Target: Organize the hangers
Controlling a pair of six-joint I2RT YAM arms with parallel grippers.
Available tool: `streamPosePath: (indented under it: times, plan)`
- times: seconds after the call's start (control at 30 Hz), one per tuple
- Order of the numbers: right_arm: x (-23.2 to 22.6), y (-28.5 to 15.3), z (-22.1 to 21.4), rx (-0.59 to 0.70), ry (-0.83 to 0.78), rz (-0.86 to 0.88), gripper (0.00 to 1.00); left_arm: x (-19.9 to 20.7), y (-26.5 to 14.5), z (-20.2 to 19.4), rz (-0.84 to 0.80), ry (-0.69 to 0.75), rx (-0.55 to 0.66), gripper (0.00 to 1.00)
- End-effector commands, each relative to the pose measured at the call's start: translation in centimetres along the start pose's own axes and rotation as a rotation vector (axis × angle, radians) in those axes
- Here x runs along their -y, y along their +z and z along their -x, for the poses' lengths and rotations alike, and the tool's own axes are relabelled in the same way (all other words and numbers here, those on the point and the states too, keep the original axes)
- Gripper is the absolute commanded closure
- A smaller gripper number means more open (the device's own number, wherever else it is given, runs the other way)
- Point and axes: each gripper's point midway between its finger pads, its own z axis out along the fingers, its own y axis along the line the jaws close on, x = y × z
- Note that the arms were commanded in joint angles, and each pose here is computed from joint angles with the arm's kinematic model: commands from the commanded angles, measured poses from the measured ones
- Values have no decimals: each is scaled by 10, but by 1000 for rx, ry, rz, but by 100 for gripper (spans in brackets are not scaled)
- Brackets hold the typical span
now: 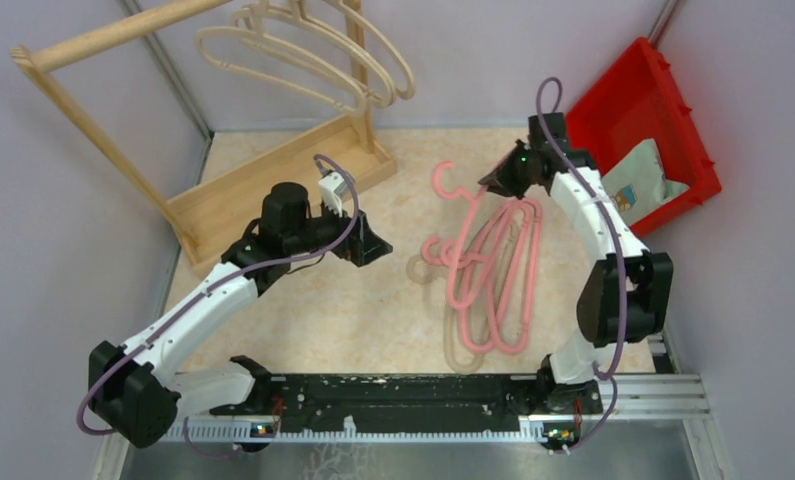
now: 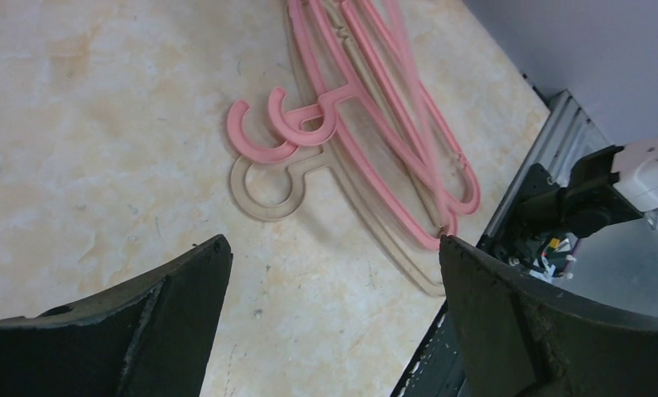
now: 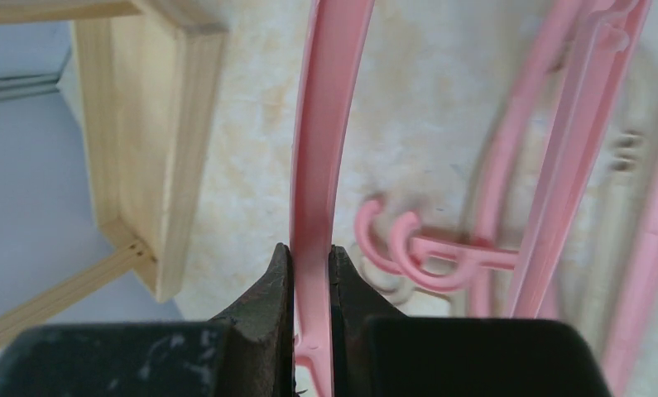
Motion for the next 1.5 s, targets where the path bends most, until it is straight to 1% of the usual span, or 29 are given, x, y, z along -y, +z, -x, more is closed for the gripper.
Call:
streamPosePath:
  times: [0.0, 0.17, 0.27, 0.37, 0.57, 0.77, 0.87, 0.9, 1.03, 1.07, 1.2, 1.23, 1.27, 1.3, 1.37, 1.4, 1.47]
  plan:
    - [-73, 32, -5, -41, 45, 218, 100, 26, 2, 23, -133, 18, 86, 0]
    - [-137, 48, -19, -82, -15, 330, 100, 28, 1, 17, -145, 2, 79, 0]
    - [-172, 41, -25, -106, 11, 442, 100, 23, 1, 8, -129, -11, 71, 0]
    - [-196, 29, -34, -129, 15, 514, 100, 17, 3, -4, -111, -30, 53, 0]
    - [-230, 7, -56, -210, 61, 651, 100, 7, 8, -17, -77, -58, 41, 0]
    - [-245, -15, -72, -276, 49, 710, 100, -3, 14, -24, -38, -64, 35, 0]
    - [-248, -23, -87, -363, 66, 750, 100, -11, 18, -25, -3, -79, 33, 2]
    - [-248, -26, -92, -391, 74, 760, 100, -13, 19, -26, 8, -82, 32, 5]
    - [-240, -35, -103, -436, 108, 777, 100, -25, 22, -34, 67, -100, -3, 33]
    - [-236, -34, -106, -455, 111, 772, 100, -28, 22, -38, 85, -107, -19, 44]
    - [-224, -30, -118, -512, 104, 747, 100, -40, 18, -45, 170, -134, -71, 94]
    - [-217, -26, -120, -519, 109, 722, 99, -44, 15, -46, 204, -145, -81, 100]
    - [-210, -21, -121, -522, 108, 696, 88, -47, 10, -45, 238, -154, -88, 100]
    - [-201, -15, -121, -522, 111, 660, 72, -51, 5, -45, 278, -161, -95, 100]
    - [-181, -3, -117, -507, 108, 598, 50, -59, -10, -45, 366, -172, -100, 100]
    - [-170, 3, -113, -495, 113, 563, 41, -63, -19, -46, 409, -174, -104, 100]
    - [-146, 16, -100, -451, 108, 499, 29, -71, -41, -47, 514, -190, -106, 100]
